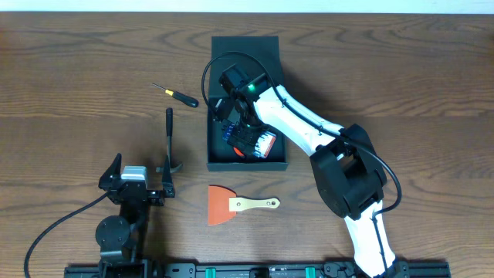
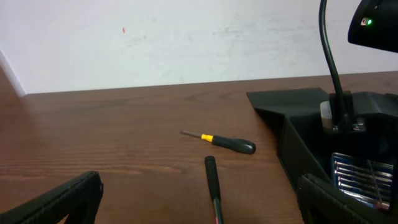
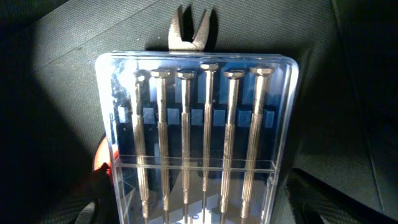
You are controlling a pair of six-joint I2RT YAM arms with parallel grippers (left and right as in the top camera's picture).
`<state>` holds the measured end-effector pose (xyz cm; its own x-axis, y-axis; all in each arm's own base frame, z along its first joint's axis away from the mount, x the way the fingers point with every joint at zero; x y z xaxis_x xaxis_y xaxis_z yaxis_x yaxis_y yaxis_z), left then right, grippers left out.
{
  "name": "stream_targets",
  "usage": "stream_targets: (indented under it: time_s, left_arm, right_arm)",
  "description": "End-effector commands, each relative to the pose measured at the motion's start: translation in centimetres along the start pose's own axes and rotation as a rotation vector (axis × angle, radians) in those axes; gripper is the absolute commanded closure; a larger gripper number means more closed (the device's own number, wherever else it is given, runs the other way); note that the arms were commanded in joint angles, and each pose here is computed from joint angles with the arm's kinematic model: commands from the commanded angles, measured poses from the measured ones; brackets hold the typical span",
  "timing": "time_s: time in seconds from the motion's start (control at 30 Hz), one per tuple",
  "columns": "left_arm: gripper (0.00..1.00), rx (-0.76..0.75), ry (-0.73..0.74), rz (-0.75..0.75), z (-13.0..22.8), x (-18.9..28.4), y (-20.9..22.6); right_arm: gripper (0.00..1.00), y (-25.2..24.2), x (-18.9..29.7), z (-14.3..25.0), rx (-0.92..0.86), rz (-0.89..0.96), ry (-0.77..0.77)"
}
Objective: Pack container
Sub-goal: 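Carry the screwdriver case into the black box and lower it, then release the case and move the right gripper toward the scraper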
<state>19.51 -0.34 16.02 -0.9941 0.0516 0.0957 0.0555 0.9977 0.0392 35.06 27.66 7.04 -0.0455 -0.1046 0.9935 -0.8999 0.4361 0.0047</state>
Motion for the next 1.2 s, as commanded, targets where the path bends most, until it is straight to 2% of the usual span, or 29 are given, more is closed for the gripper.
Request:
stream_targets:
  time_s: [0.0,0.17,0.4,0.6,0.73,0.8,0.97,1.17]
  left_arm:
    - [0.01,-0.008,0.047,0.003,1.4,-0.1,0.0]
    - [0.02,-0.008,0.047,0.003,1.4,-0.1,0.0]
    - [0.02,-0.008,0.047,0.003,1.4,-0.1,0.0]
    - [0.02,-0.008,0.047,0.003,1.4,-0.1,0.0]
    - [0.01,-0.008,0.047,0.003,1.4,-0.1,0.0]
    - [0.01,-0.008,0.047,0.003,1.4,-0.1,0.0]
    - [0.01,-0.008,0.047,0.003,1.4,-0.1,0.0]
    - [0.01,-0.008,0.047,0.003,1.4,-0.1,0.0]
  right_arm:
    - [0.05,0.0,0.5,-0.7,0.011,0.011,-0.017]
    - [0.01,0.0,2.5,-1.2,-0.019,0.027,-0.054]
    - [0.01,0.0,9.7,-2.1,-0.020,0.092,-0.200]
    - [0.01,1.0,15.8,-0.8,-0.015,0.136,-0.290]
    - [0.01,2.4,18.4,1.3,-0.044,0.111,-0.277]
    - [0.01,3.5,19.0,2.4,-0.032,0.061,-0.255]
    - [0.01,6.5,19.1,4.3,0.133,-0.122,-0.209]
    - [0.01,8.3,16.3,6.0,0.223,-0.201,-0.105]
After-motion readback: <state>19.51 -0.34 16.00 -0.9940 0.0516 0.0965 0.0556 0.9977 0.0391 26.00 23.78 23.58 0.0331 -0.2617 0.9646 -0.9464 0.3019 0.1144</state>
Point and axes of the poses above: each gripper's point midway between its finger pads, its own x axis back along the fingers, its own y axis along the line the jaws close on, z = x × y, the point moved 5 cm from there along x, back along the fingers, and after that the axes turned 1 degree about x, right-handed, at the moved point
